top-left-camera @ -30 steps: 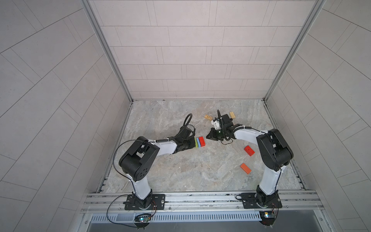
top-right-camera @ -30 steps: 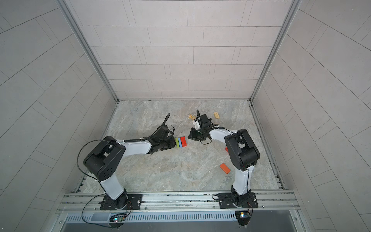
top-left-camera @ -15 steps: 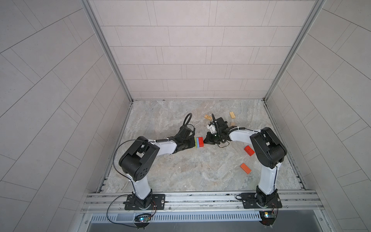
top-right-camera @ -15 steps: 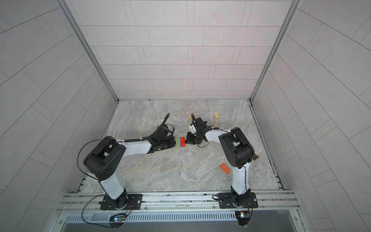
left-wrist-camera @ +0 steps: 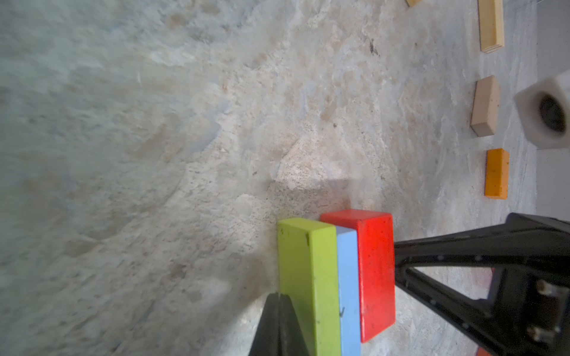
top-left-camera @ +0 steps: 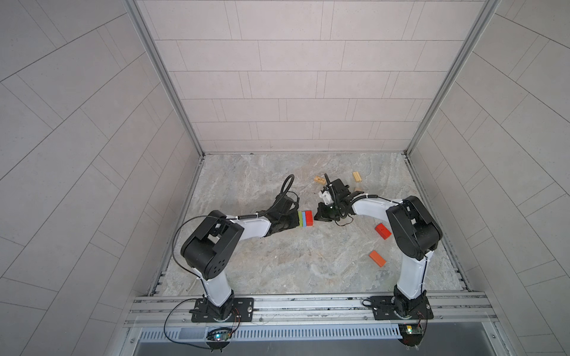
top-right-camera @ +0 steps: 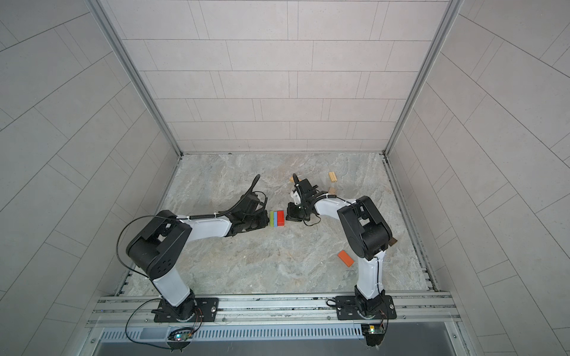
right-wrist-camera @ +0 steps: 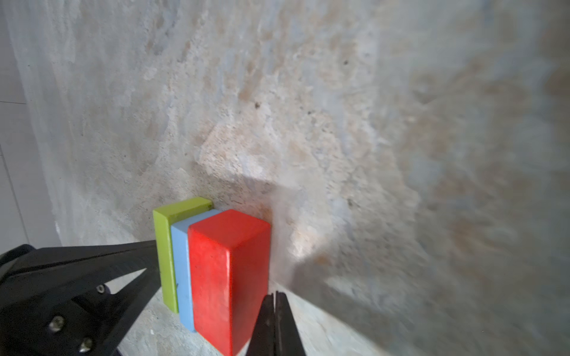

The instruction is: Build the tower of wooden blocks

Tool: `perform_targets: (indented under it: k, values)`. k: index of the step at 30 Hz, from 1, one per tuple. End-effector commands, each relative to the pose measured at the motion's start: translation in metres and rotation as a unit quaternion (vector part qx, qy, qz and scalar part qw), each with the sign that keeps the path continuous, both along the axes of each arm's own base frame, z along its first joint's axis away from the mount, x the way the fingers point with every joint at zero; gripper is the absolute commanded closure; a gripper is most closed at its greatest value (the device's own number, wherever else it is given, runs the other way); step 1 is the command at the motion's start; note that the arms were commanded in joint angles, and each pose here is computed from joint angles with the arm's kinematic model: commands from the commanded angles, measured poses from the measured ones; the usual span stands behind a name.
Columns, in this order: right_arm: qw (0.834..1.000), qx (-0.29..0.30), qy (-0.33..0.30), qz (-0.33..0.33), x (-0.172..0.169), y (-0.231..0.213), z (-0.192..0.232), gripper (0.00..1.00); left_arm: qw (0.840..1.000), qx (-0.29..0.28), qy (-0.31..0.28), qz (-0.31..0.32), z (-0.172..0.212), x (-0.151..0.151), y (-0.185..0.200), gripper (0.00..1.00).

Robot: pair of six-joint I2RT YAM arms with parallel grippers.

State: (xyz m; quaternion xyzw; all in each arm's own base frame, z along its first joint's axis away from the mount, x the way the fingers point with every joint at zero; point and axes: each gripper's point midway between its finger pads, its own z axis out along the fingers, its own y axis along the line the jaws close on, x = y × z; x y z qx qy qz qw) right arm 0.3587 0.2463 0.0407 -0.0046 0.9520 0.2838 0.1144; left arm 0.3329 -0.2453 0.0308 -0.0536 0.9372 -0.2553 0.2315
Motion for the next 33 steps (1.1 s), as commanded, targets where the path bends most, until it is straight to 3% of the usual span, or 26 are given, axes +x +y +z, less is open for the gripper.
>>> perform_targets:
  k: [1,3,9,13,17,24,33]
  values:
    - [0.998,-0.037,-0.04,-0.015,0.007,-0.024,0.034,0.92,1.0,0.008,-0.021,0.017,0.021,0.002,0.016,0.93]
    - [0.998,-0.046,-0.05,-0.02,0.008,-0.033,0.045,0.87,0.999,0.01,-0.028,0.025,0.032,0.001,0.022,0.85]
    - [0.993,-0.09,-0.078,-0.027,0.018,-0.063,0.077,0.68,0.997,0.016,-0.068,0.013,0.073,-0.011,0.034,0.48]
    - [0.984,-0.138,-0.094,-0.062,0.047,-0.099,0.093,0.53,0.997,0.031,-0.064,0.001,0.094,-0.029,0.046,0.34]
    - [0.976,-0.157,-0.102,-0.11,0.079,-0.138,0.097,0.42,0.996,0.051,-0.07,0.004,0.103,-0.05,0.065,0.09]
    - [0.965,-0.191,-0.103,-0.145,0.131,-0.182,0.084,0.33,0.997,0.034,-0.071,0.015,0.093,-0.076,0.081,0.04]
    - [0.953,-0.247,-0.092,-0.15,0.188,-0.214,0.042,0.32,0.995,0.044,-0.083,0.036,0.086,-0.087,0.097,0.03]
